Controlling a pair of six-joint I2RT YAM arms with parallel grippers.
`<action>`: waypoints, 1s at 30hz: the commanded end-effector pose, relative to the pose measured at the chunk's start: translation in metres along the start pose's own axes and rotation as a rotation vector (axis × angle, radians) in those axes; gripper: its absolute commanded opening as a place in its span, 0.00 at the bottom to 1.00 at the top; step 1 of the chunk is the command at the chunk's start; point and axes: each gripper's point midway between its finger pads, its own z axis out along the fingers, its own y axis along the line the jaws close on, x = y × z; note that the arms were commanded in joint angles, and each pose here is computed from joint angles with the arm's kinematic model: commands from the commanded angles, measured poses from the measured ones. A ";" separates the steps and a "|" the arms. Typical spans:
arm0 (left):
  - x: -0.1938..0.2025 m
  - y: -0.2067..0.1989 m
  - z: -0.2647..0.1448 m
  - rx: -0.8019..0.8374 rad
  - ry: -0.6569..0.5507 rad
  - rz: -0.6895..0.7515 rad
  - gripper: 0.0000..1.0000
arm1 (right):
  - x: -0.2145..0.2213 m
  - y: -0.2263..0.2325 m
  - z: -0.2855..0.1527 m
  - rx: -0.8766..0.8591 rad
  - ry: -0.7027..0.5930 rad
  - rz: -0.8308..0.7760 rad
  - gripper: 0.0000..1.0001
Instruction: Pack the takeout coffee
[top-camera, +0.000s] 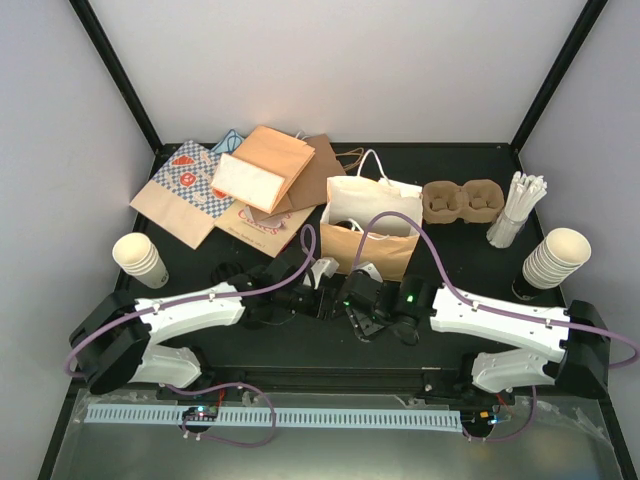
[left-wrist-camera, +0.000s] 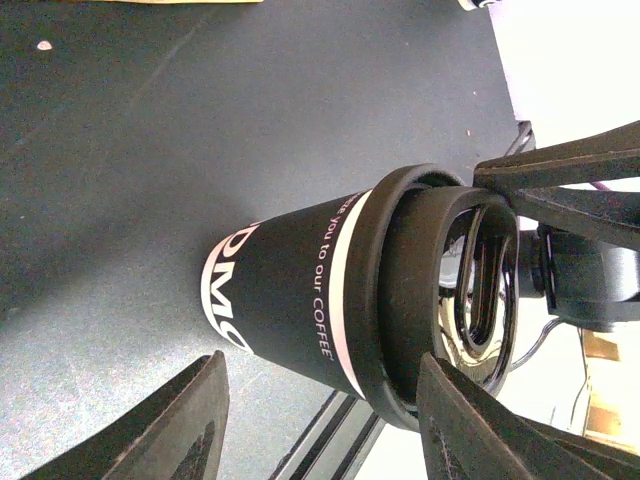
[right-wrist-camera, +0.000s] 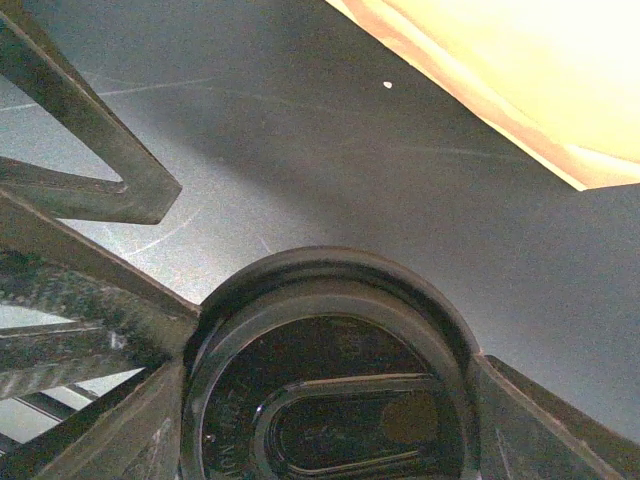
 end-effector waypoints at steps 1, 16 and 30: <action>0.004 -0.013 0.008 0.070 0.033 0.010 0.55 | 0.003 0.001 0.001 -0.011 -0.002 -0.003 0.76; 0.017 0.027 0.019 -0.104 0.094 -0.052 0.53 | -0.005 -0.003 -0.015 -0.028 -0.054 0.006 0.87; 0.007 0.003 0.013 -0.033 0.072 -0.016 0.53 | 0.006 -0.013 -0.016 -0.004 -0.030 0.008 0.92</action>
